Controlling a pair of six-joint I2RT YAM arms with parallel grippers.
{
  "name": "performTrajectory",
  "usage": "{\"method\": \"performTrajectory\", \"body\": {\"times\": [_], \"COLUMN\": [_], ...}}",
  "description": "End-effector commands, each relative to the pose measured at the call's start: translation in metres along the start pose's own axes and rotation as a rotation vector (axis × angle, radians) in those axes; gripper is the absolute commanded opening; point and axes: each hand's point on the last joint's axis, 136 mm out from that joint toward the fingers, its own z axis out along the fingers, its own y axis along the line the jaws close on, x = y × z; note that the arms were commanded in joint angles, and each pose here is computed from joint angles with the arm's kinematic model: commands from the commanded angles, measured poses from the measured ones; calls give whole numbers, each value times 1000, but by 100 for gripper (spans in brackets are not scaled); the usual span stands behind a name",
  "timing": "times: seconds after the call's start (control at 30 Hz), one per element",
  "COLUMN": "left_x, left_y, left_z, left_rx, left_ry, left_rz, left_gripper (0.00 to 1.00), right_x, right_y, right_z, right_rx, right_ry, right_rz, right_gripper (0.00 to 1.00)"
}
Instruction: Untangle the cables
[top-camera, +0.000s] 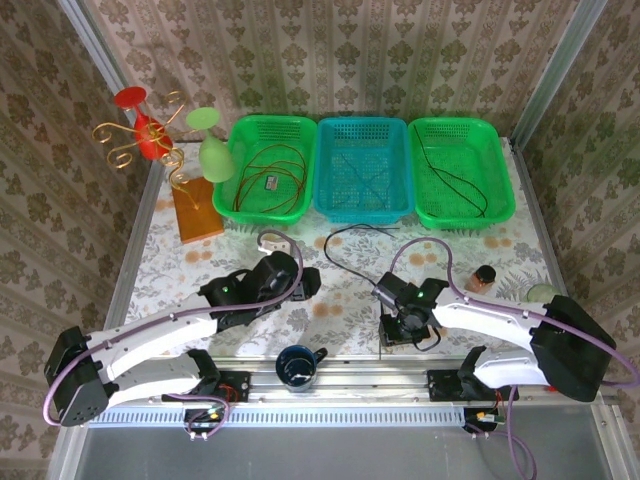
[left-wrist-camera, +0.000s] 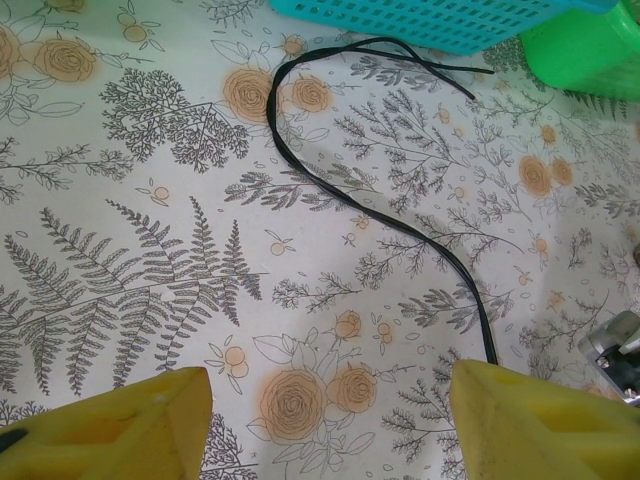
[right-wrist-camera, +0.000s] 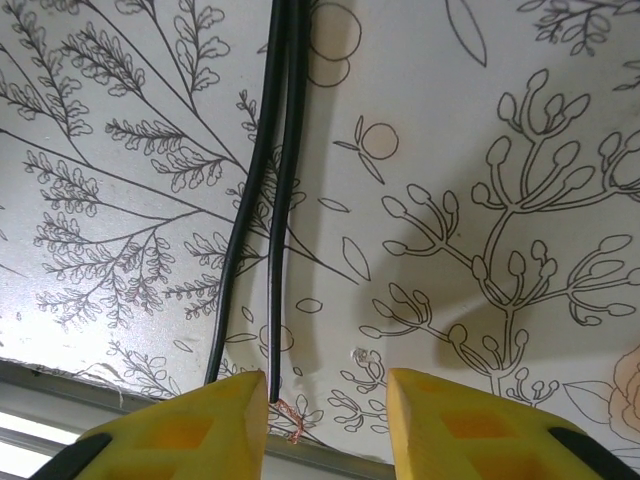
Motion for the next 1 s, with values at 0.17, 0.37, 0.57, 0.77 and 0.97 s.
{"method": "performTrajectory", "body": {"times": [0.17,0.37,0.57,0.77,0.97], "left_x": [-4,-3,-2,-2,1], "left_y": [2,4,4,4,12], "left_z": [-4,-3,-3,-4,-17], "left_rx": [5,8,8,5,12], "left_ry": [-36,-44,-33,-31,-28], "left_rz": [-7,-20,-20,-17,-32], "left_gripper": [65,65,65,66,68], "right_x": [-1,-5,-4,-2,-4], "right_y": [8,16,-8,-2,-1], "right_z": [-1,3,7,21,24], "right_rx": [-26,-48,111,144,281], "right_ry": [8,15,36,46,55], "right_rz": [-8,-21,-32,-22,-96], "right_gripper": [39,42,36,30,29]}}
